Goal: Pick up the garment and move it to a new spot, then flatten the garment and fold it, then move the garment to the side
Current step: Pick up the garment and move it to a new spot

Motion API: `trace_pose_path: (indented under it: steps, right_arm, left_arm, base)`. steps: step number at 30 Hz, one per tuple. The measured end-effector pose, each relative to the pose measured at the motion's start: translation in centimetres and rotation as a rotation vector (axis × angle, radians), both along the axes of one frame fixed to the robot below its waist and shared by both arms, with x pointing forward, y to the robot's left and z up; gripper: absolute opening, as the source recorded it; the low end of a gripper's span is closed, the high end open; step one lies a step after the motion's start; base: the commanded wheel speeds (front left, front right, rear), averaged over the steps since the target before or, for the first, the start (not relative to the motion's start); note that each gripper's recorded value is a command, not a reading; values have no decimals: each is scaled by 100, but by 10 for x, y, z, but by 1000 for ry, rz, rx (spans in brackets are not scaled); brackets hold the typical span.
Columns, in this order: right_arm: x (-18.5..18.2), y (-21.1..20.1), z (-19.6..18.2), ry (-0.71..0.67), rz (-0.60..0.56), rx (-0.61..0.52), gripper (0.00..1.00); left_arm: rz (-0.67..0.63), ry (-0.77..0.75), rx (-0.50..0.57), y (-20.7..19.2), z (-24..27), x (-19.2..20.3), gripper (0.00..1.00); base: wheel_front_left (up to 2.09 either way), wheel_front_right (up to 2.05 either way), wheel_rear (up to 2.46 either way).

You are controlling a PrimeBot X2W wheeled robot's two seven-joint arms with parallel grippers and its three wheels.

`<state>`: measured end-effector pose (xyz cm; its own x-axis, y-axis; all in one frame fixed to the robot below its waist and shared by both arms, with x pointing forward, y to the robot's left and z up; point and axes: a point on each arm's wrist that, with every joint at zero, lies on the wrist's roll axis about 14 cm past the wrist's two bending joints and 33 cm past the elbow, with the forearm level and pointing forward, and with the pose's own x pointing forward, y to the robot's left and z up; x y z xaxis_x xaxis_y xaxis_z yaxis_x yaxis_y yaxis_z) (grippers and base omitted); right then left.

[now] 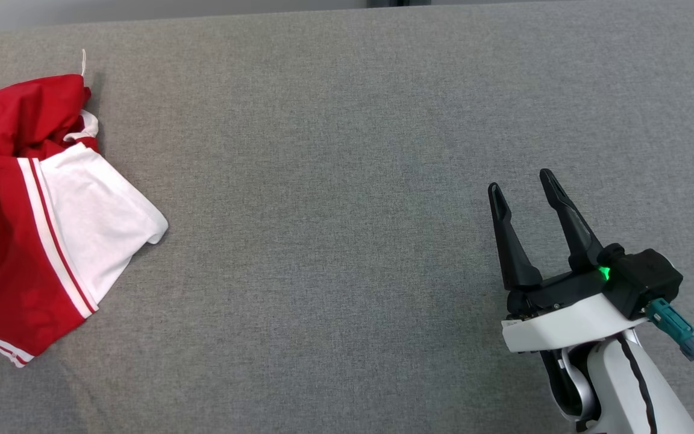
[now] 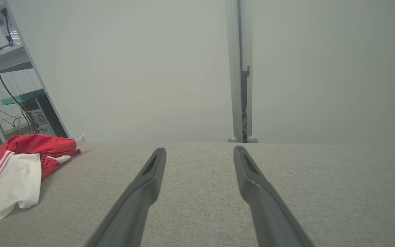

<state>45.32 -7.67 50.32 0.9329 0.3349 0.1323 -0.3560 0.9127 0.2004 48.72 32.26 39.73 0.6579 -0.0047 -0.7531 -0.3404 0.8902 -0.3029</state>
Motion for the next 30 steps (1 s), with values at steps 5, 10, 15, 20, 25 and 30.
trace_pose_path:
  steps: [5,10,15,20,25,30]
  right_arm:
    - [-2,-2,3,-5,-5,-1,100]
    - [-3,-3,6,-12,-9,-2,100]
    - [-5,-3,7,-14,-9,-3,100]
    - [-6,-3,10,-21,-8,-2,100]
    - [-8,-2,14,-29,-7,4,100]
    - [-13,-2,18,-34,-8,9,100]
  left_arm:
    - [-23,73,-2,0,-6,-10,100]
    - [-32,79,2,0,-5,-11,11]
    - [-46,83,2,-3,-5,-14,0]
    - [-55,64,7,-4,1,-13,0]
    - [-72,38,19,-6,9,-11,0]
    - [-112,-26,33,-14,28,-4,0]
  base:
    - [0,0,0]
    - [0,0,0]
    - [0,0,0]
    - [0,0,0]
    - [0,0,0]
    - [0,0,0]
